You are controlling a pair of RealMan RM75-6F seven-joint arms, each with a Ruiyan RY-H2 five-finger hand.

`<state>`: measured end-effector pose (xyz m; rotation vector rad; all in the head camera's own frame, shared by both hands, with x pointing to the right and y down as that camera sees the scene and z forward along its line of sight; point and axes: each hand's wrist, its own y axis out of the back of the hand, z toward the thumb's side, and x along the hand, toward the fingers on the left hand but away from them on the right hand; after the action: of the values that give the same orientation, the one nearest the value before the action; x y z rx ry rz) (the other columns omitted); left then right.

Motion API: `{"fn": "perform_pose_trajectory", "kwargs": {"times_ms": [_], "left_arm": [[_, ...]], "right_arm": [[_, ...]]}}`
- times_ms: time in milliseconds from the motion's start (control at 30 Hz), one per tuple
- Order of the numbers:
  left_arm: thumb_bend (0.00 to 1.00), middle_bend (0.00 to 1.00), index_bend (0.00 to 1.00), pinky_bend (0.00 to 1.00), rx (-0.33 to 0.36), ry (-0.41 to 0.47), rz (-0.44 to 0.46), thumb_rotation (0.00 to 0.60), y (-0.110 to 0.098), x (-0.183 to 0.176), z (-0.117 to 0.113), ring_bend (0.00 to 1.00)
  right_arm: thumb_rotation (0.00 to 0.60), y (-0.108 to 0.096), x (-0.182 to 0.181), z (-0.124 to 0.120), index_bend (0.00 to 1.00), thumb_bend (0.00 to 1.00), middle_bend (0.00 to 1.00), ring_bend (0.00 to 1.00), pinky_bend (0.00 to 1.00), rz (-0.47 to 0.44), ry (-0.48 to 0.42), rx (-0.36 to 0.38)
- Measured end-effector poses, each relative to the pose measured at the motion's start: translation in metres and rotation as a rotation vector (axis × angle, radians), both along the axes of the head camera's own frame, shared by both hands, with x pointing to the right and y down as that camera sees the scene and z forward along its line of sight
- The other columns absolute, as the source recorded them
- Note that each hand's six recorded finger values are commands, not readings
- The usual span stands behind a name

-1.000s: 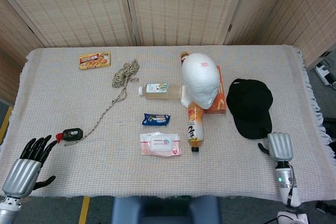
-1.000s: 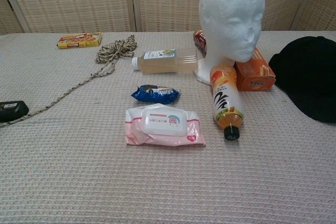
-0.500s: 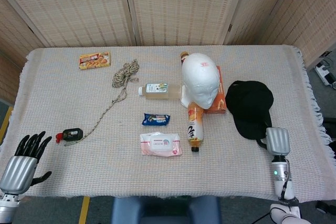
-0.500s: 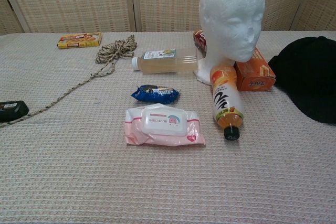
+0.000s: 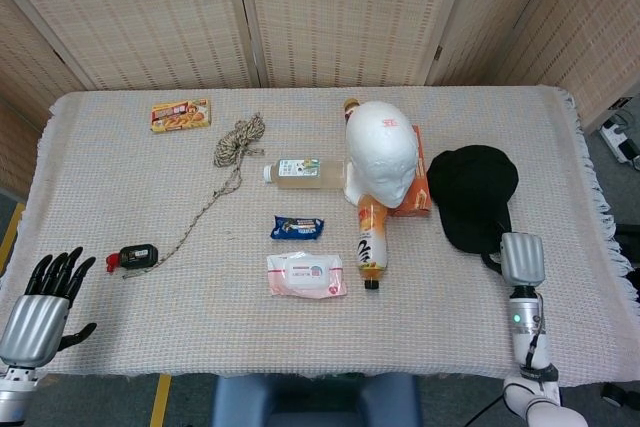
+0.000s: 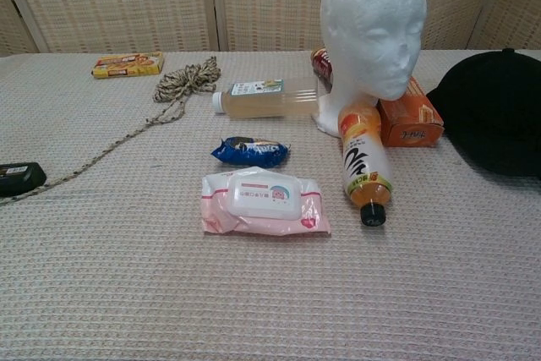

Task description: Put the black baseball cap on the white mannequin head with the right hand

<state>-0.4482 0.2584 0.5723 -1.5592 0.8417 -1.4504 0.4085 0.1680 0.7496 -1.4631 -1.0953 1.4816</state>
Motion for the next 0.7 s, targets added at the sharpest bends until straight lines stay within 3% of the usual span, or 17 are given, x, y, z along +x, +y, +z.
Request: {"fn": "perform_pose_trajectory", "kwargs": {"times_ms": [267,700], "left_arm": [[0.07,0.0,0.13,0.13,0.016,0.009,-0.017,0.6,-0.002,-0.001,-0.003,0.0],[0.08,0.0,0.13,0.13,0.035,0.034,-0.025,0.6,-0.003,-0.002,-0.01,0.0]], "right_arm": [[0.6,-0.014,0.003,-0.009,0.47,0.42,1.0,1.0,1.0,0.031,-0.041,0.053],[0.6,-0.034,0.006,-0.034,0.71,0.49,1.0,1.0,1.0,0.081,-0.133,0.19]]}}
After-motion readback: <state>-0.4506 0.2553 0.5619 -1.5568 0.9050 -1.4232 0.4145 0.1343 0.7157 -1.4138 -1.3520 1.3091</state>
